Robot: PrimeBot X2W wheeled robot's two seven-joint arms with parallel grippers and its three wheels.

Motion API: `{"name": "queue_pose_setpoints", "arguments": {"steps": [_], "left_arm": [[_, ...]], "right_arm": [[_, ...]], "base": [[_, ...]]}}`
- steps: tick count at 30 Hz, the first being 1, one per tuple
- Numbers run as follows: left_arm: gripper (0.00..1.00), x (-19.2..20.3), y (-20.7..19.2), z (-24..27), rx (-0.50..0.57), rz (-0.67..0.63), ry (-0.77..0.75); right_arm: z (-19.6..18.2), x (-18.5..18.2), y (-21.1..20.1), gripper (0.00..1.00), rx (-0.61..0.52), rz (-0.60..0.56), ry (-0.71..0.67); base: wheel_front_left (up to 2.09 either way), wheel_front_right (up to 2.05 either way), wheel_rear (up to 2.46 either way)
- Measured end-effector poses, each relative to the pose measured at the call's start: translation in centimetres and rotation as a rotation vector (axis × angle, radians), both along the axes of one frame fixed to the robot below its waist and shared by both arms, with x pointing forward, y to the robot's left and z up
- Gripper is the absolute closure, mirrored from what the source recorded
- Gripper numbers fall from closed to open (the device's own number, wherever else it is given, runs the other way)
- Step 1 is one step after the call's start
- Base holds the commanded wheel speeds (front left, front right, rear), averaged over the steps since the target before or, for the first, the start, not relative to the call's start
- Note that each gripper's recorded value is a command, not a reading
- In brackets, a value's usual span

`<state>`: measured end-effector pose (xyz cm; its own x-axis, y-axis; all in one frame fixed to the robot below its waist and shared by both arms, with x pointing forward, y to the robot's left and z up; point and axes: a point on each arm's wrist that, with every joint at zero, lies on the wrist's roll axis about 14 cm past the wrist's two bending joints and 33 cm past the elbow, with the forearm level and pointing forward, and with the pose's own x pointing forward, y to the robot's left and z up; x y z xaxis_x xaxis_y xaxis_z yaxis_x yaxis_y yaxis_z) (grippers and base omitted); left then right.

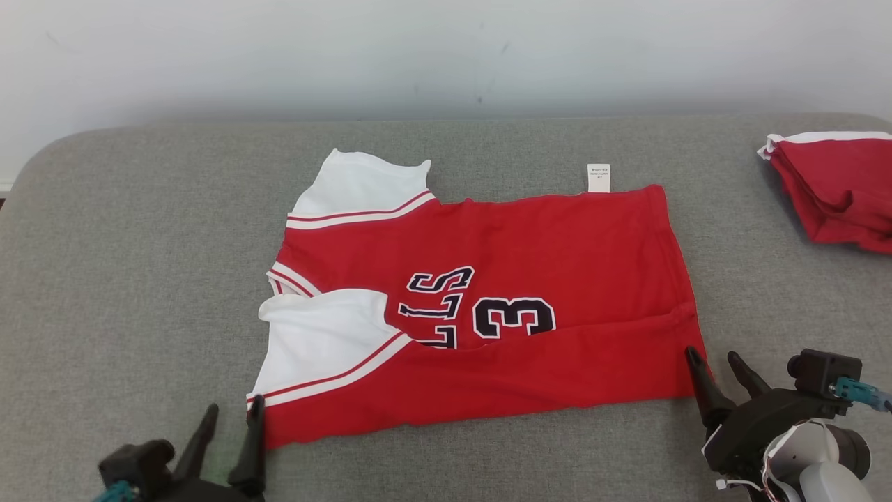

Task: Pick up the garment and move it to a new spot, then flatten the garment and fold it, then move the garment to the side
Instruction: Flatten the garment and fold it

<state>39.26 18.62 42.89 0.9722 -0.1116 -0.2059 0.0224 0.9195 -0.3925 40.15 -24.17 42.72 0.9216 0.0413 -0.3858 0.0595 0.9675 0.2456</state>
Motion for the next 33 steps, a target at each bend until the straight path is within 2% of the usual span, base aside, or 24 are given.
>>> {"name": "queue_pose_setpoints", "arguments": {"steps": [6, 13, 14, 15, 16, 17, 18, 19, 25, 33], "left_arm": [[0.00, -1.5, -1.1, -1.9, 0.016, -0.037, 0.071], [0.00, -1.5, -1.0, -3.2, 0.046, -0.031, 0.113], [0.00, -1.4, -0.9, -3.5, 0.051, -0.030, 0.121], [0.00, -1.4, -0.9, -3.7, 0.051, -0.027, 0.128], [0.00, -1.2, -1.0, -3.9, 0.048, -0.027, 0.132], [0.25, -1.1, -1.1, -4.1, 0.045, -0.025, 0.138], [0.68, -1.0, -1.2, -4.1, 0.043, -0.032, 0.140], [1.00, -0.8, -1.3, -4.1, 0.035, -0.030, 0.137], [1.00, -1.2, -1.5, -3.6, 0.023, -0.034, 0.120], [1.00, -3.4, -1.0, -2.1, 0.004, -0.009, 0.069]], "right_arm": [[-0.9, -0.2, 0.3, 0.00, -0.012, 0.013, 0.035], [-2.0, -0.4, 0.5, 0.00, -0.031, 0.025, 0.069], [-2.3, -0.5, 0.6, 0.05, -0.035, 0.029, 0.079], [-2.6, -0.6, 0.6, 0.24, -0.044, 0.035, 0.090], [-2.8, -0.6, 0.7, 0.58, -0.051, 0.040, 0.096], [-2.9, -0.5, 0.9, 0.89, -0.056, 0.048, 0.098], [-2.8, -0.3, 1.0, 1.00, -0.057, 0.052, 0.091], [-2.7, -0.2, 1.3, 1.00, -0.049, 0.055, 0.080], [-1.6, -0.5, 1.4, 1.00, -0.025, 0.042, 0.023], [-0.5, -3.4, 1.4, 1.00, 0.000, 0.035, -0.023]], "base": [[0.00, 0.00, 0.00], [0.00, 0.00, 0.00], [0.00, 0.00, 0.00], [0.00, 0.00, 0.00], [0.00, 0.00, 0.00], [0.00, 0.00, 0.00], [0.00, 0.00, 0.00], [0.00, 0.00, 0.00], [0.00, 0.00, 0.00], [0.00, 0.00, 0.00]]}}
